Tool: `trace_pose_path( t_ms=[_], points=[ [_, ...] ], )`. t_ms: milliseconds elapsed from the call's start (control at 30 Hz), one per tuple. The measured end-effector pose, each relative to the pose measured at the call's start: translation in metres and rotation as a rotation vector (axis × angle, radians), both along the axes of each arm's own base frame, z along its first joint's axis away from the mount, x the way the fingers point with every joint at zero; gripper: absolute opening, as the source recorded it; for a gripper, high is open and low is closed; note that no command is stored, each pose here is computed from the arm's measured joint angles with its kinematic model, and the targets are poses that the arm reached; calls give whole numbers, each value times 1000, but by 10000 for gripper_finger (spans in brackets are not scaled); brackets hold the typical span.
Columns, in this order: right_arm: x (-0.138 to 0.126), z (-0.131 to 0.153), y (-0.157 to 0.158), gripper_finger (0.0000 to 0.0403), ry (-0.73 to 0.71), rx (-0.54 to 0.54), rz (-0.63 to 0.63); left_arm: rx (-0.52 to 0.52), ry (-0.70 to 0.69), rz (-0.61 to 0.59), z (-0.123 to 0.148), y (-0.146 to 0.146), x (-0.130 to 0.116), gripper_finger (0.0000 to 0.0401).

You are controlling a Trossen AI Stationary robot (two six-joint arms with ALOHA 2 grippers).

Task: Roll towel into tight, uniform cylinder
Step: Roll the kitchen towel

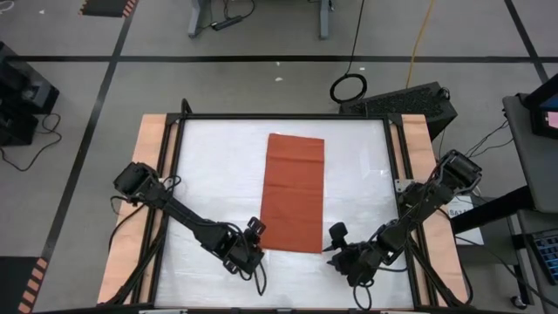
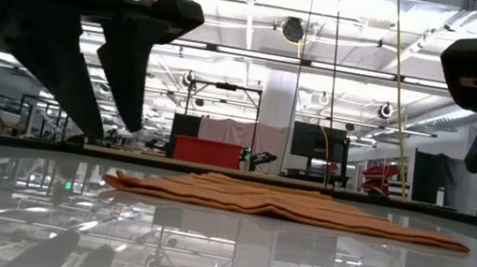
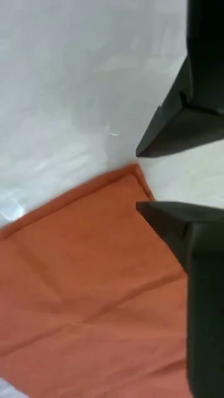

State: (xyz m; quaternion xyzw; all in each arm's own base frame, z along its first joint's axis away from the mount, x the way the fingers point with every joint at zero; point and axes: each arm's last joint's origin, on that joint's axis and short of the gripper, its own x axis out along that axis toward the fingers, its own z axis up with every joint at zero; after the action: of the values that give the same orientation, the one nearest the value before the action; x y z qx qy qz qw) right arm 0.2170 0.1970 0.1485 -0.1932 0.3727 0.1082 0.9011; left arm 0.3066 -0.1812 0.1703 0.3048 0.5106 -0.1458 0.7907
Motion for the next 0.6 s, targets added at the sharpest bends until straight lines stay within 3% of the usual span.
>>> trace_pose_path(
  t_ms=[233, 600],
  points=[
    [0, 0, 0, 174, -3, 2, 1, 6, -29, 69, 0, 1, 1, 212],
    [3, 0, -3, 173, -7, -68, 60, 24, -34, 24, -8, 2, -2, 195]
  ],
)
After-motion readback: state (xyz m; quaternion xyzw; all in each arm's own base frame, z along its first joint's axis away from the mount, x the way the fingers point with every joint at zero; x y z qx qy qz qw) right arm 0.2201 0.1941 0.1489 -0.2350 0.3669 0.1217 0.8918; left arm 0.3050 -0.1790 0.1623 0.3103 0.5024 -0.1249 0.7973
